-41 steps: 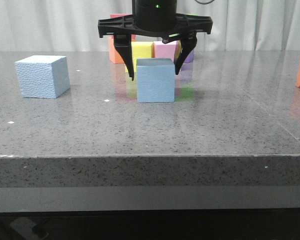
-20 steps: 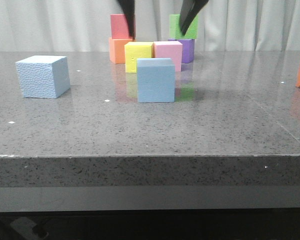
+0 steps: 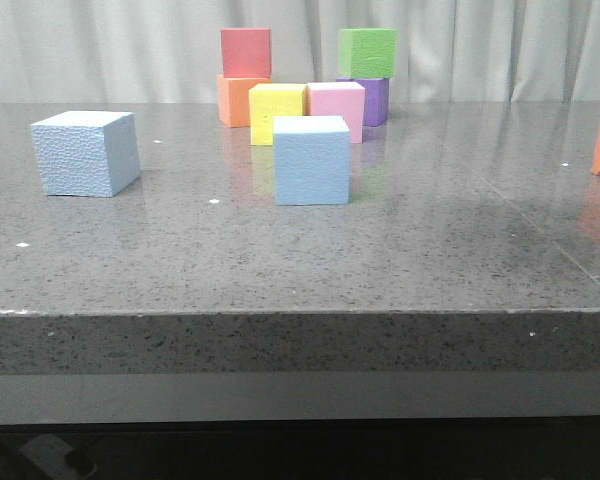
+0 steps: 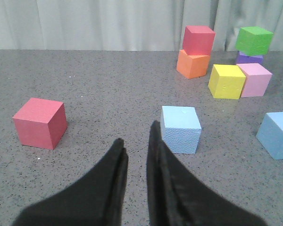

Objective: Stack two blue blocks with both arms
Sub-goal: 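Open the right gripper and lift it away from the cube, then move the left gripper down over the other light-blue cube, then grasp the light-blue cube with the left gripper and lift it, then lower the held cube onto the centred light-blue cube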

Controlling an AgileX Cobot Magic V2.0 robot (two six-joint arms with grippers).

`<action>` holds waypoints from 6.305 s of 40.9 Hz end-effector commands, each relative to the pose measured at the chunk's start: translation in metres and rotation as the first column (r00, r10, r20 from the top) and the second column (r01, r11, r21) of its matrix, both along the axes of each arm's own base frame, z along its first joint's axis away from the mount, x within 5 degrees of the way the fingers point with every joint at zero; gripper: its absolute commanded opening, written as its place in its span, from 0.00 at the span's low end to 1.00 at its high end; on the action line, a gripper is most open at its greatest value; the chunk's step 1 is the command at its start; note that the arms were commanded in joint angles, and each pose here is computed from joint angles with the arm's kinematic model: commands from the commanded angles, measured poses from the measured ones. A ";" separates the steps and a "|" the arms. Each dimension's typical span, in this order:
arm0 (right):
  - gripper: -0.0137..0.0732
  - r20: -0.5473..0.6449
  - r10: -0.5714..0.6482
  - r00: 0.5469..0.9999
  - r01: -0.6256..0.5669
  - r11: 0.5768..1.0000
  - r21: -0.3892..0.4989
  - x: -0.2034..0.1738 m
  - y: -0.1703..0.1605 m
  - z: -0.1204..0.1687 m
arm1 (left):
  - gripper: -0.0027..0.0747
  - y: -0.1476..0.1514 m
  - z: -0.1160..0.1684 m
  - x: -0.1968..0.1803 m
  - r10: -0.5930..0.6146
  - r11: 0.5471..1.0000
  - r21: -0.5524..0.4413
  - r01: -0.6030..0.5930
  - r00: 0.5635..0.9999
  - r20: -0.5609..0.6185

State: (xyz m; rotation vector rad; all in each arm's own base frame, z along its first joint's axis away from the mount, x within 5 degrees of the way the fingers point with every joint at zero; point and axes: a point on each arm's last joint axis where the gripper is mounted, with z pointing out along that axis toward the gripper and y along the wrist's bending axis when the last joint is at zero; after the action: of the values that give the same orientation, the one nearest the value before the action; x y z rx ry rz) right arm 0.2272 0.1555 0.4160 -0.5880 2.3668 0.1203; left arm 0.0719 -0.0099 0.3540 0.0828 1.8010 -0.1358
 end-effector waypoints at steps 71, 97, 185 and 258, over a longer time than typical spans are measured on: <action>0.85 0.380 0.060 0.923 -0.169 0.950 0.261 -0.114 -0.077 -0.061 | 0.79 -0.001 0.018 0.003 -0.009 1.000 -0.017 0.011 0.992 0.123; 0.85 0.380 0.060 0.923 -0.169 0.950 0.261 -0.114 -0.077 -0.061 | 0.84 -0.047 0.031 0.057 -0.289 0.949 0.117 0.294 0.956 -0.058; 0.85 0.380 0.060 0.923 -0.169 0.950 0.261 -0.114 -0.077 -0.061 | 0.58 -0.129 -0.049 0.308 -0.001 0.987 0.115 0.111 0.723 -0.691; 0.85 0.380 0.060 0.923 -0.169 0.950 0.261 -0.114 -0.077 -0.061 | 0.59 -0.257 0.020 0.264 -0.721 0.148 0.520 0.841 0.451 -0.526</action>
State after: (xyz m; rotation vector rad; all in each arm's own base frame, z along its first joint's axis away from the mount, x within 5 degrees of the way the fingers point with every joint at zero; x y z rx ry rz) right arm 0.1131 0.0770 0.3399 -0.5624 2.0054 0.3441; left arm 0.3459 -0.2681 0.3383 1.8270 1.7455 -0.1484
